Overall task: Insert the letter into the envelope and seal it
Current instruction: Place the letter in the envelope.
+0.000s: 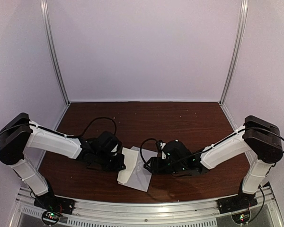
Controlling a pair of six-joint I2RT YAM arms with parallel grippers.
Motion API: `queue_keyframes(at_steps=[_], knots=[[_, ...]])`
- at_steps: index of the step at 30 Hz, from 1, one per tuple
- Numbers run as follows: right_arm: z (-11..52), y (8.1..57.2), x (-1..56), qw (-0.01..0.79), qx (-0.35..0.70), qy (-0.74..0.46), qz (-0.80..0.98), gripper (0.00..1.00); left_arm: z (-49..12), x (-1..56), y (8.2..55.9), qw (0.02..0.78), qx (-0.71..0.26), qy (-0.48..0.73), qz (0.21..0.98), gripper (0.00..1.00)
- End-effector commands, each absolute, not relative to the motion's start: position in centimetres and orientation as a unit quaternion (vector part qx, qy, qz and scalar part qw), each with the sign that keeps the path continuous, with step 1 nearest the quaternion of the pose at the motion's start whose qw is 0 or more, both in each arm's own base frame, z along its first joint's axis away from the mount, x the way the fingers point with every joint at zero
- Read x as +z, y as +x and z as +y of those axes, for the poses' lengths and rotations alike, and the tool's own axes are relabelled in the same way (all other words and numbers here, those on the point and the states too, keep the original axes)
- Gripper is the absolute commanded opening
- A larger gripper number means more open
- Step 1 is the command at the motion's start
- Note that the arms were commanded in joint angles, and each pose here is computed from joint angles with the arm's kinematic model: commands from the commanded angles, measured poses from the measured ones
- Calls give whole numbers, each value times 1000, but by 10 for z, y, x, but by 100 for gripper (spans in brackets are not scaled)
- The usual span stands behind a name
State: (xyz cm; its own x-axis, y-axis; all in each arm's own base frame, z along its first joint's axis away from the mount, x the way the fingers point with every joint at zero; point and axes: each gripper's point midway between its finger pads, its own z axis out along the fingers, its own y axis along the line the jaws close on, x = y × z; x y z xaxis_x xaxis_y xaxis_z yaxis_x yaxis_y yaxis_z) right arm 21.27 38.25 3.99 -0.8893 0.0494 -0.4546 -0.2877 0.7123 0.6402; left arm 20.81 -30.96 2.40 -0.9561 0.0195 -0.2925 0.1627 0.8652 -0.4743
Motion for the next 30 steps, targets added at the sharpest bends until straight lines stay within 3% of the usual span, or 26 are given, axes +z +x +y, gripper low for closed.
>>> queue_keyframes(at_steps=[1,17,19,25,30], knots=[[381,211,23,209,359,-71,907,65,-332,36,211,151,-294,85,940,0],[380,222,35,228,353,-70,905,63,-344,42,217,165,-313,104,929,0],[375,225,40,237,349,-66,904,63,-338,45,219,173,-298,105,933,6],[359,232,60,264,329,-62,905,64,-326,62,220,192,-278,113,934,38],[351,229,72,270,322,-66,905,65,-318,70,220,202,-262,120,936,48]])
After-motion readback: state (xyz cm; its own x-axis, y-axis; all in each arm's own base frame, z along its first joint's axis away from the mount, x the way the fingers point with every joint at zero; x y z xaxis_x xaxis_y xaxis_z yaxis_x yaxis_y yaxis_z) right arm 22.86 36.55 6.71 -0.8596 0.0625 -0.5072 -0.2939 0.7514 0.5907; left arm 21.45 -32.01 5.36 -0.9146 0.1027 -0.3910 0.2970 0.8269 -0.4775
